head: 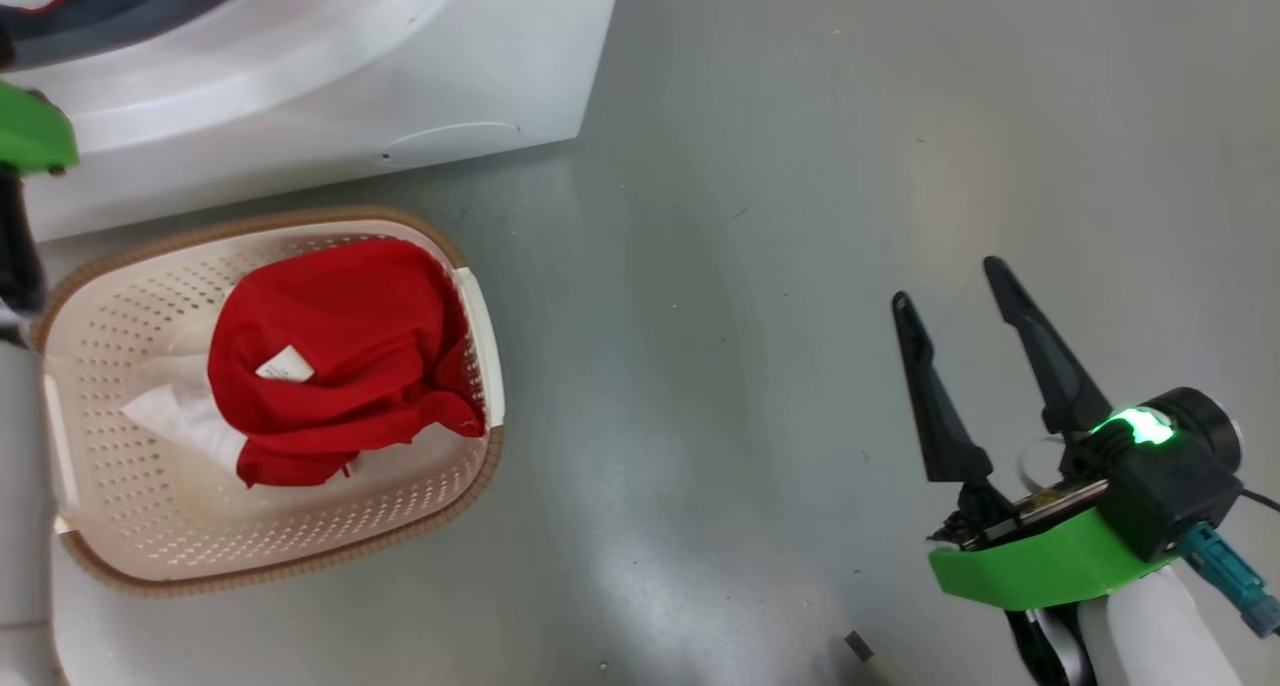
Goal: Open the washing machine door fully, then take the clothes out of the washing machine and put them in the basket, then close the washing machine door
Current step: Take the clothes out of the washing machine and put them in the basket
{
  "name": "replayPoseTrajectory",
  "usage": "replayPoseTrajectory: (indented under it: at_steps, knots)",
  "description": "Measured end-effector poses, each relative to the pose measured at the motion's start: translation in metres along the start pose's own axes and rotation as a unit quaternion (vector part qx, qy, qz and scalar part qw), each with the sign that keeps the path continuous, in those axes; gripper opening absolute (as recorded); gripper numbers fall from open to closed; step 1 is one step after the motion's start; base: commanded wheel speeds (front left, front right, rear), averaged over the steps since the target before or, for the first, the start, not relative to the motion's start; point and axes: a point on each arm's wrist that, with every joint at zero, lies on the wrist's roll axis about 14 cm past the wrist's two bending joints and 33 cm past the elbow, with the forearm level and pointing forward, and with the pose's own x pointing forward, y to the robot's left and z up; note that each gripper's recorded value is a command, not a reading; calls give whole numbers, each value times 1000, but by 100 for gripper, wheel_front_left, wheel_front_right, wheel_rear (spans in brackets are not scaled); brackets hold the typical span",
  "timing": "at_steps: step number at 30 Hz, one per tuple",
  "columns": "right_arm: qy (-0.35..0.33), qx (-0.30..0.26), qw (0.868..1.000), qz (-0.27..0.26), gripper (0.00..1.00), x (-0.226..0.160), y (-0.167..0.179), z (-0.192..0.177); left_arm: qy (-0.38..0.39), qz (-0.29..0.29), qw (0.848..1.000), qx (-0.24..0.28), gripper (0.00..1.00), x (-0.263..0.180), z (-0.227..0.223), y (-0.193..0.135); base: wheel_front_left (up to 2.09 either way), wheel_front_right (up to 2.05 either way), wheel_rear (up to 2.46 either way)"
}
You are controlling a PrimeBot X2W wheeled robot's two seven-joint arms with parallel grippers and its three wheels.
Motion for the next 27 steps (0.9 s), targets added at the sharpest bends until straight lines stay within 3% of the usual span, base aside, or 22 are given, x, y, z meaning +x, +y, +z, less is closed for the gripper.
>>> replayPoseTrajectory:
  at_steps: [5,15,20,27]
  knots:
    - [10,0,1000,3,100,-4,2,-5,23,-2,1000,-4,100,19,-8,-4,0,0,0]
    - [18,-3,1000,-2,100,-9,0,-7,90,-4,994,-67,100,39,-29,-14,0,0,0]
    - [22,-6,1000,-7,100,-11,-3,-10,154,-13,983,-99,100,40,-51,-23,0,0,0]
    - [25,-6,1000,-6,100,-13,-3,-10,243,-20,966,-89,100,30,-84,-33,0,0,0]
